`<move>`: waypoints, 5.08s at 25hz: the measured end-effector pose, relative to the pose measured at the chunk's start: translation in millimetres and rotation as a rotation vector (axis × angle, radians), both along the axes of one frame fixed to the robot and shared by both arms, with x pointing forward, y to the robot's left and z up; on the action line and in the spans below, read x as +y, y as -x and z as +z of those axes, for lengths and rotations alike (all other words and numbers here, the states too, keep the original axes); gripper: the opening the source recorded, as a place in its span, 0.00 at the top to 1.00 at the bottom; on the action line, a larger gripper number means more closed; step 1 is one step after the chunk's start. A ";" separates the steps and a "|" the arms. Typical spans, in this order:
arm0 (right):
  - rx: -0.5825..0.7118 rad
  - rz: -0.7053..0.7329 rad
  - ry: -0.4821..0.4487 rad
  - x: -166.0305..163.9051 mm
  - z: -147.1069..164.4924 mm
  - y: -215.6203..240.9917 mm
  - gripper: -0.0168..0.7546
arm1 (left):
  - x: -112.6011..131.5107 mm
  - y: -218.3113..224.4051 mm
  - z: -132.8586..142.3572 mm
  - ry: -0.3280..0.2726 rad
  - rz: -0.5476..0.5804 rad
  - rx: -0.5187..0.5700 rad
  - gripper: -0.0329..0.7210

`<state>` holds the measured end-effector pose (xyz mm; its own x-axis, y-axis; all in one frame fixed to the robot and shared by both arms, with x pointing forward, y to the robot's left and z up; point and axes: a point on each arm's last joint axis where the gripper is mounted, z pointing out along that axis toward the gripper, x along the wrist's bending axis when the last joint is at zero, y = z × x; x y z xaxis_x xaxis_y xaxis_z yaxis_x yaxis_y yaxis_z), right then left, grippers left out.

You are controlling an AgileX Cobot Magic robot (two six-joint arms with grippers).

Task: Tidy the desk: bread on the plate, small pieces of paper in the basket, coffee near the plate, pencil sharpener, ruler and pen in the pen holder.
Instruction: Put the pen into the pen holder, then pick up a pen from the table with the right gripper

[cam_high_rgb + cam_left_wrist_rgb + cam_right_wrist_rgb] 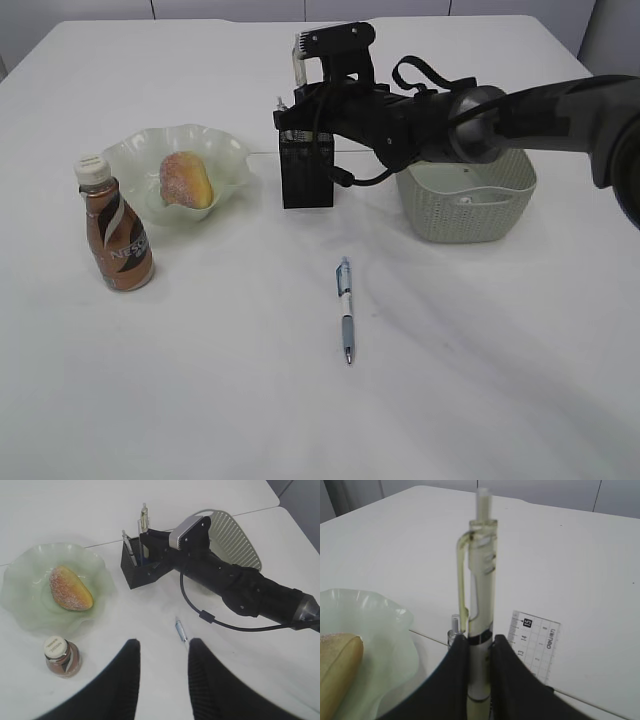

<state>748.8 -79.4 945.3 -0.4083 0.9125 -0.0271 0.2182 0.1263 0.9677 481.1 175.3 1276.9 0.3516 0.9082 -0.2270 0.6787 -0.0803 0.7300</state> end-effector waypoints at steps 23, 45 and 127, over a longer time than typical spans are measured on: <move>0.078 -0.009 0.025 -2.6 12.2 4.8 0.51 | 0.7 -0.4 0.0 -0.007 0.005 -0.003 0.64; 0.928 0.025 0.170 -31.2 143.9 107.4 0.51 | 0.4 -0.2 0.0 0.003 0.009 0.002 0.64; 1.359 -0.302 0.266 5.7 -49.0 98.2 0.37 | 39.1 -20.3 -170.9 -0.376 0.154 0.478 0.64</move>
<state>650.6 -73.7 896.3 -0.0486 0.9980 0.0407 0.9969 0.0510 -0.0596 501.4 214.3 1106.0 0.1490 0.9887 0.0185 0.9475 -0.1481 0.2835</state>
